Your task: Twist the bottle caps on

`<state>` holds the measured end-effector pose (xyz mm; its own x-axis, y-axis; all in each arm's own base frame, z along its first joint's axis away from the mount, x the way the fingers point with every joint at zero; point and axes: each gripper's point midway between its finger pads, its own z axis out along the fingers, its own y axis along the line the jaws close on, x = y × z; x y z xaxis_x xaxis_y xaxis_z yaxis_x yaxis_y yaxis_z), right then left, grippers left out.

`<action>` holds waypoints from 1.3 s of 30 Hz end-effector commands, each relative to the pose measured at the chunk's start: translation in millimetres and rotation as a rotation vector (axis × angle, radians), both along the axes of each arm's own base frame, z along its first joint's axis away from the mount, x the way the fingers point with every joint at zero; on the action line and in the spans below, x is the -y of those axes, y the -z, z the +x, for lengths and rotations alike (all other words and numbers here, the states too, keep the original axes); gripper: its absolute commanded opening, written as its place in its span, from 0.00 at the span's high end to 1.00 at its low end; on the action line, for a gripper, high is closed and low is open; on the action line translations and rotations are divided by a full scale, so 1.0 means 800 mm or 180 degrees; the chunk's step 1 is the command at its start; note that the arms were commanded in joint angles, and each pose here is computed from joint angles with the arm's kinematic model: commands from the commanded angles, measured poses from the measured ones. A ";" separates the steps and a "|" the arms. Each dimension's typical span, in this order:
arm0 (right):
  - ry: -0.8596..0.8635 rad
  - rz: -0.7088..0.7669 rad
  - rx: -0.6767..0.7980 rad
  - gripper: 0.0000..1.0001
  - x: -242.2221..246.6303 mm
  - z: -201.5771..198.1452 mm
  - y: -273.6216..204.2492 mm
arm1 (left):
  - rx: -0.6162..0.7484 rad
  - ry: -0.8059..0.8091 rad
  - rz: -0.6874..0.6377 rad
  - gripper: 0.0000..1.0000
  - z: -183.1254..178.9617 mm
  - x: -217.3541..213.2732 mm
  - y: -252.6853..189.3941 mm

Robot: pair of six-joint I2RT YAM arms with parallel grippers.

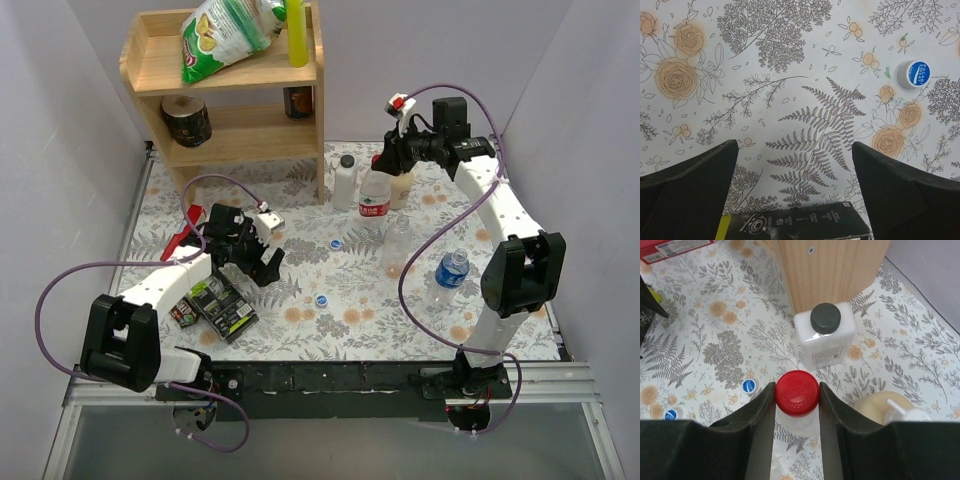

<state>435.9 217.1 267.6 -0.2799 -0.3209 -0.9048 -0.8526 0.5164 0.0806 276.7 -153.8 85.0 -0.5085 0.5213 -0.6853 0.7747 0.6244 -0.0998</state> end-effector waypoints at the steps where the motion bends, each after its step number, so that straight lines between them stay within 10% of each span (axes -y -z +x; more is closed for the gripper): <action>1: -0.0257 0.0317 0.0443 0.99 -0.010 -0.008 -0.034 | -0.0006 0.0075 -0.0092 0.02 0.001 0.006 -0.011; 39: -0.0137 0.0135 0.0553 0.54 -0.001 0.012 0.025 | -0.0114 0.0128 -0.0168 0.02 0.019 0.020 -0.006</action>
